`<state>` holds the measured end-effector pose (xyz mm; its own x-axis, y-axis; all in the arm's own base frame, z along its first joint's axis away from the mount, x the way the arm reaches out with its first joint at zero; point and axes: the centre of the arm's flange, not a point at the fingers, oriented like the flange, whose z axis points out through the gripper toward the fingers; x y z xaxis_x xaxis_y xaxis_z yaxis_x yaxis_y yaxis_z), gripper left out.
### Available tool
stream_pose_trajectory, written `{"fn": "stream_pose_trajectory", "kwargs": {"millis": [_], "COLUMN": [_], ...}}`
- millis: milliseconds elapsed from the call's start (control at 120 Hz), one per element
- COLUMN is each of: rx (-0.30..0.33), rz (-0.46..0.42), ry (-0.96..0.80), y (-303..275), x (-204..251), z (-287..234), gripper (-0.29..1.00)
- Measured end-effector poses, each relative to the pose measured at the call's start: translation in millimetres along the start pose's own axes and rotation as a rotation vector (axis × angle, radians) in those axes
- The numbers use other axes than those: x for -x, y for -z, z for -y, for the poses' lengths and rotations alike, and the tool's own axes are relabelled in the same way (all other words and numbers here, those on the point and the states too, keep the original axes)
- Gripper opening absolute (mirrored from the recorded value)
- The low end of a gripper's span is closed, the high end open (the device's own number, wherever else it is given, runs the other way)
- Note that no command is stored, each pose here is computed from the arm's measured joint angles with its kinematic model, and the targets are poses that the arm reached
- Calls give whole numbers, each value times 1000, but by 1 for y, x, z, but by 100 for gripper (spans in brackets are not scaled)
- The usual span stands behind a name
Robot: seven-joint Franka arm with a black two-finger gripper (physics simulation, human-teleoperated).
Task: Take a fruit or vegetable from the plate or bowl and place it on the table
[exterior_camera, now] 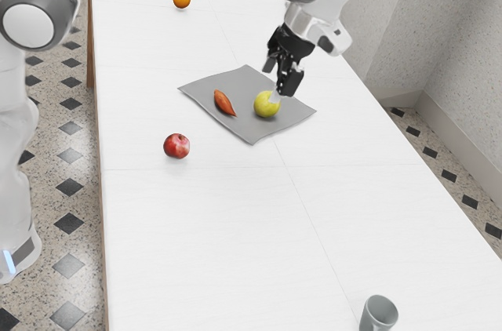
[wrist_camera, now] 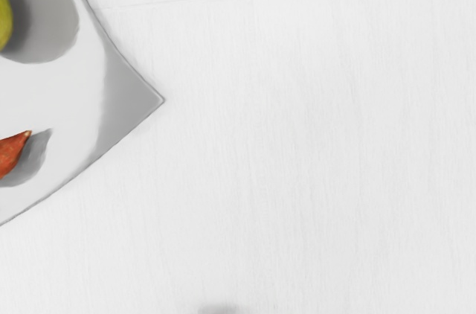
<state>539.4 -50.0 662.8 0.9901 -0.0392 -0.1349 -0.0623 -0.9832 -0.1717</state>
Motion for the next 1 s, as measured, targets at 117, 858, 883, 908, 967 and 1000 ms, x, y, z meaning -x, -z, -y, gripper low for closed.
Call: {"fn": "stream_pose_trajectory", "kwargs": {"millis": [117, 858, 883, 908, 967, 1000], "rx": [8, 99, 103, 106, 110, 112], "rz": [1, -139, -140, -141, -142, -141], "ry": [-20, 37, 37, 36, 29, 21], "y": [-37, -117, -118, -118, -118, -119], "x": [-15, -44, -43, -42, -42, -43], "z": [4, 169, 172, 175, 175, 174], "gripper": [70, 70, 70, 70, 70, 70]}}
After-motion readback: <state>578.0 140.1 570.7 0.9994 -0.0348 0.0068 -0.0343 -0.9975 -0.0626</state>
